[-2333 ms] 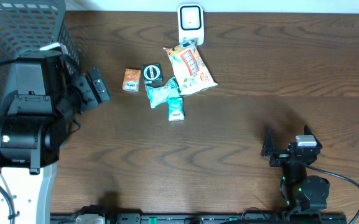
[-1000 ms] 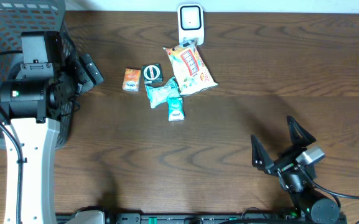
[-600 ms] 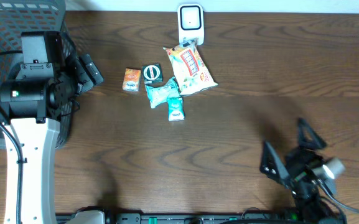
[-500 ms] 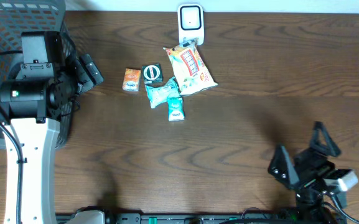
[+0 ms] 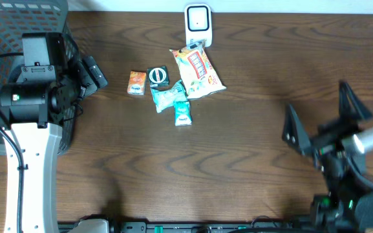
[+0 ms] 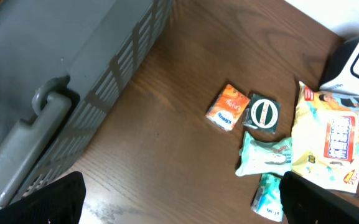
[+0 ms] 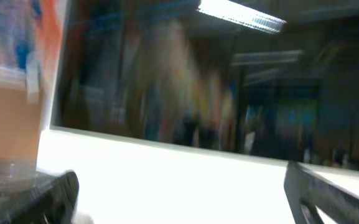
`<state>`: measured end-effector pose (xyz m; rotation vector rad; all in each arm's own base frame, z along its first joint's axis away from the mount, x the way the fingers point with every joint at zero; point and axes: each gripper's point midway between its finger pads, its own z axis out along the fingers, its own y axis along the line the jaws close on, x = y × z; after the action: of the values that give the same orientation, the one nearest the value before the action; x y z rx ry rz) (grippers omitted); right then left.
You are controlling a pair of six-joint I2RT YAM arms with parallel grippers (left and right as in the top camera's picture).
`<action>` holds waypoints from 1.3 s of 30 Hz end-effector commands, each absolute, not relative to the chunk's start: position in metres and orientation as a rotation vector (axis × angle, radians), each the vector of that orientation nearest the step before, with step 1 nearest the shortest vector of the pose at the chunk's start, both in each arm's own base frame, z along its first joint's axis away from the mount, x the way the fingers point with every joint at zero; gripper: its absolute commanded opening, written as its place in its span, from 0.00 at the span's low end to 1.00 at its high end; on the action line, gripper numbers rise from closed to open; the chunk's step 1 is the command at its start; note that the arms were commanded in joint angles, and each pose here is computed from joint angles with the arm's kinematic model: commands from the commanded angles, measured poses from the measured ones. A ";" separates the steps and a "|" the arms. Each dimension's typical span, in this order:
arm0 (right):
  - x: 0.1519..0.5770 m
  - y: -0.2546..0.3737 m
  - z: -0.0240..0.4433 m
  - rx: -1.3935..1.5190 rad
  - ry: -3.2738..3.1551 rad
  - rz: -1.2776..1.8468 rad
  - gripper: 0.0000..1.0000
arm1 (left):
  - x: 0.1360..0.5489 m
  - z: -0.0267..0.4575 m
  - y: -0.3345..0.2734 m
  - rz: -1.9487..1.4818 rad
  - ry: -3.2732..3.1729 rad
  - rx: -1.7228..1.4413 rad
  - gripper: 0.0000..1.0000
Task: Scan the item barcode
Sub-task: 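Raise the right arm and reach its open gripper toward the yellow snack bag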
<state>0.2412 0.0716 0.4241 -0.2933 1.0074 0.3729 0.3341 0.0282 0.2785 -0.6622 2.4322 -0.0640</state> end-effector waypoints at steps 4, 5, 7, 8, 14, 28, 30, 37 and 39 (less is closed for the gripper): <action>0.296 0.116 0.439 -0.580 1.173 0.469 0.99 | 0.332 0.280 0.031 -0.062 2.422 -0.685 0.97; 0.305 0.122 0.438 -0.605 1.208 0.503 0.99 | 0.332 0.280 0.031 -0.062 2.422 -0.684 0.98; 0.321 0.135 0.434 -0.652 1.261 0.547 0.99 | 0.332 0.280 0.031 -0.062 2.422 -0.684 0.98; 0.329 0.142 0.432 -0.669 1.286 0.561 0.99 | 0.332 0.280 0.031 -0.062 2.422 -0.685 0.98; 0.370 0.188 0.441 -0.712 1.308 0.556 0.99 | 0.332 0.280 0.031 -0.062 2.422 -0.685 0.98; 0.471 0.229 0.317 -0.884 1.925 0.027 0.99 | 0.332 0.280 0.031 -0.062 2.422 -0.685 0.98; 0.472 0.234 0.282 -0.944 2.023 0.054 0.99 | 0.332 0.280 0.031 -0.062 2.422 -0.685 0.98; 0.451 0.248 0.199 -0.998 2.294 0.245 0.99 | 0.332 0.280 0.031 -0.062 2.422 -0.684 0.98; 0.437 0.256 0.192 -1.020 2.335 0.351 0.99 | 0.332 0.280 0.031 -0.062 2.422 -0.684 0.98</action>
<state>0.4520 0.2387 0.1796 -1.0308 2.3332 0.1775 0.3340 0.0280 0.2784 -0.6626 2.4330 -0.0649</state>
